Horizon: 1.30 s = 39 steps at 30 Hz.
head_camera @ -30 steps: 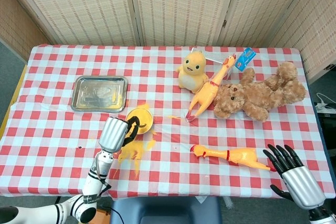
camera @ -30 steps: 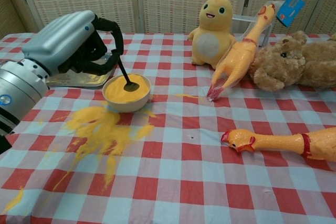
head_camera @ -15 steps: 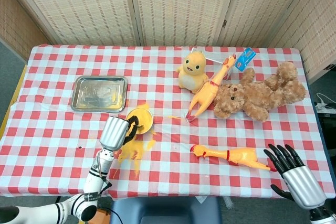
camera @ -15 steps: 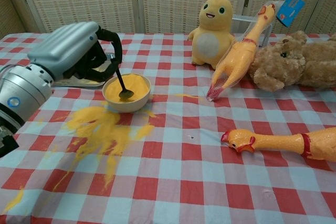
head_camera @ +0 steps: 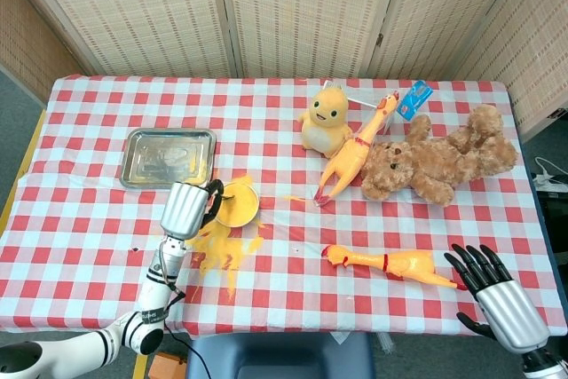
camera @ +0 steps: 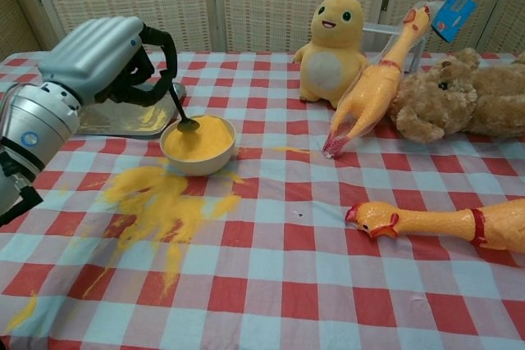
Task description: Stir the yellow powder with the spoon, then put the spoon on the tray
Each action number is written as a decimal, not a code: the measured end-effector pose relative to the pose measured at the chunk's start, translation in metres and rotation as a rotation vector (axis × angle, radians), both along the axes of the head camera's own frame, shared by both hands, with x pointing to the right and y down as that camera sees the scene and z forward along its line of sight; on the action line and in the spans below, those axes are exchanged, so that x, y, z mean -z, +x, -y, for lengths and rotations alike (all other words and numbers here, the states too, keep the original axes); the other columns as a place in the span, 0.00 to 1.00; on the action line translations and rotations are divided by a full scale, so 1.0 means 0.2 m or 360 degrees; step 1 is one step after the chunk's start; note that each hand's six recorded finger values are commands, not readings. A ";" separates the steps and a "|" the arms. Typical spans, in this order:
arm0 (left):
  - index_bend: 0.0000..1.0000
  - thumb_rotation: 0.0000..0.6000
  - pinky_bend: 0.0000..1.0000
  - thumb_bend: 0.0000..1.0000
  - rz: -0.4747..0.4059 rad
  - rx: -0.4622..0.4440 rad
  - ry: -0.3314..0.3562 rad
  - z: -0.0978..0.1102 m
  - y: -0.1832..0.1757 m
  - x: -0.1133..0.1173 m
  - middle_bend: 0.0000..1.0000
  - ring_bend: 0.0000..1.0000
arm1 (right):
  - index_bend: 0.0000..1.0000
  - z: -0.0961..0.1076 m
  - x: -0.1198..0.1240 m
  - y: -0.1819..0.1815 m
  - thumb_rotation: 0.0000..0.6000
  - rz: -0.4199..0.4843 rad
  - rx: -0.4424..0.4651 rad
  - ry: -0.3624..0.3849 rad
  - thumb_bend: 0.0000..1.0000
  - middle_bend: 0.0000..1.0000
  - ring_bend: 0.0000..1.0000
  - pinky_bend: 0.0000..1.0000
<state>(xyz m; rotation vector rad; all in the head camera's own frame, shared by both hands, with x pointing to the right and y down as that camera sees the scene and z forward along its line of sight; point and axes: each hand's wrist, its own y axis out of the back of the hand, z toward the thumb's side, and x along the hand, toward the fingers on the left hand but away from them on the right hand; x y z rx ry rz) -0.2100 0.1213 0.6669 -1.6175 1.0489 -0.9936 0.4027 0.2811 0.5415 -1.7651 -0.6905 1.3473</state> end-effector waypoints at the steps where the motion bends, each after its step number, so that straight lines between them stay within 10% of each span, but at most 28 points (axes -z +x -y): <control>1: 0.79 1.00 1.00 0.75 -0.0005 0.0003 0.0013 0.01 0.00 0.00 1.00 1.00 | 0.00 0.00 0.00 0.00 1.00 0.0000 0.0000 -0.0001 0.08 0.00 0.00 0.00; 26: 0.79 1.00 1.00 0.75 -0.0173 -0.0007 -0.0134 -0.10 0.01 0.10 1.00 1.00 | 0.00 -0.01 0.02 -0.01 1.00 0.0023 0.0010 0.0008 0.08 0.00 0.00 0.00; 39: 0.79 1.00 1.00 0.75 -0.0174 0.0045 0.0035 0.06 -0.09 0.17 1.00 1.00 | 0.00 0.00 0.02 0.00 1.00 0.0027 0.0005 0.0026 0.08 0.00 0.00 0.00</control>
